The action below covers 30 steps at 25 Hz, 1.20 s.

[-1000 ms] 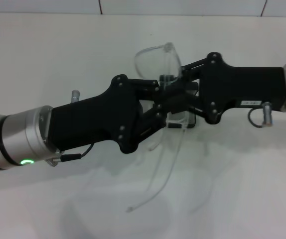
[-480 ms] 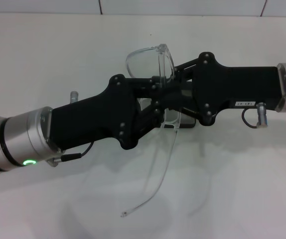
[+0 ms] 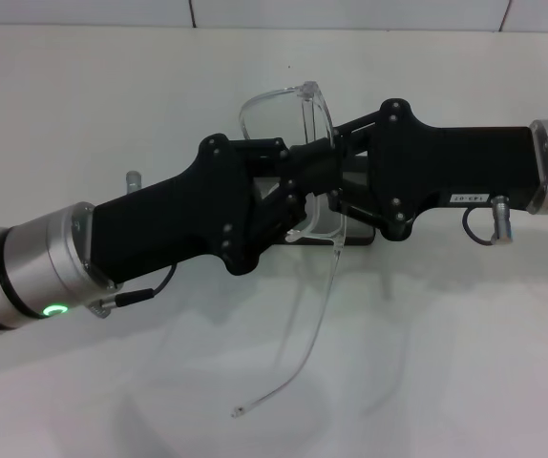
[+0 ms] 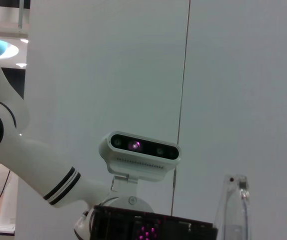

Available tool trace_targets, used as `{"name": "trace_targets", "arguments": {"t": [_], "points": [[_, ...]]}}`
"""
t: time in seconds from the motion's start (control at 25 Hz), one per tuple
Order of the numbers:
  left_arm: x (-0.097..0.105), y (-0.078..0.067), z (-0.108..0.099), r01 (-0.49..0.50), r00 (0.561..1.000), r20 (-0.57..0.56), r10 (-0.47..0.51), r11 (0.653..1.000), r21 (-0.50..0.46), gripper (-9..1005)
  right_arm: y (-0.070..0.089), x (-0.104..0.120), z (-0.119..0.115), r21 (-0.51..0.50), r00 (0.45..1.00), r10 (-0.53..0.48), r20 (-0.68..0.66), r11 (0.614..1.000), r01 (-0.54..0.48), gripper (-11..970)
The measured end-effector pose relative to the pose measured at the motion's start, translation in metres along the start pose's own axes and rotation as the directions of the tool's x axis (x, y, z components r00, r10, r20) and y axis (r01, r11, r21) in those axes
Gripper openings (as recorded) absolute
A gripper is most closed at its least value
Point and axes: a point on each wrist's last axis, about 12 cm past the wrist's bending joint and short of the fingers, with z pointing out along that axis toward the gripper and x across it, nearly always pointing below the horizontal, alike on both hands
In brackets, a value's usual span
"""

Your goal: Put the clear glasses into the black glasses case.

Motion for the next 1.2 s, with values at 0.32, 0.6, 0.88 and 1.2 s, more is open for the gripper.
{"name": "trace_targets", "arguments": {"t": [0.32, 0.6, 0.88, 1.2], "points": [[-0.009, -0.012, -0.005, -0.007, 0.999, 0.054, 0.001, 0.994, 0.106, 119, 0.002, 0.003, -0.009, 0.045, 1.000, 0.000, 0.022, 0.999, -0.001, 113], [-0.014, -0.017, -0.031, -0.025, 0.995, 0.099, 0.023, 1.000, 0.016, 118, 0.013, -0.014, -0.055, 0.078, 0.979, -0.027, 0.201, 0.997, 0.011, 113], [-0.003, -0.020, -0.020, 0.016, 1.000, 0.022, -0.019, 0.995, 0.101, 116, 0.025, -0.029, -0.092, 0.190, 0.837, -0.152, 0.526, 0.980, 0.059, 113], [0.013, -0.034, 0.028, -0.041, 0.998, 0.068, 0.021, 0.951, 0.308, 114, 0.017, -0.017, -0.068, 0.244, 0.785, -0.203, 0.585, 0.967, 0.069, 113]]}}
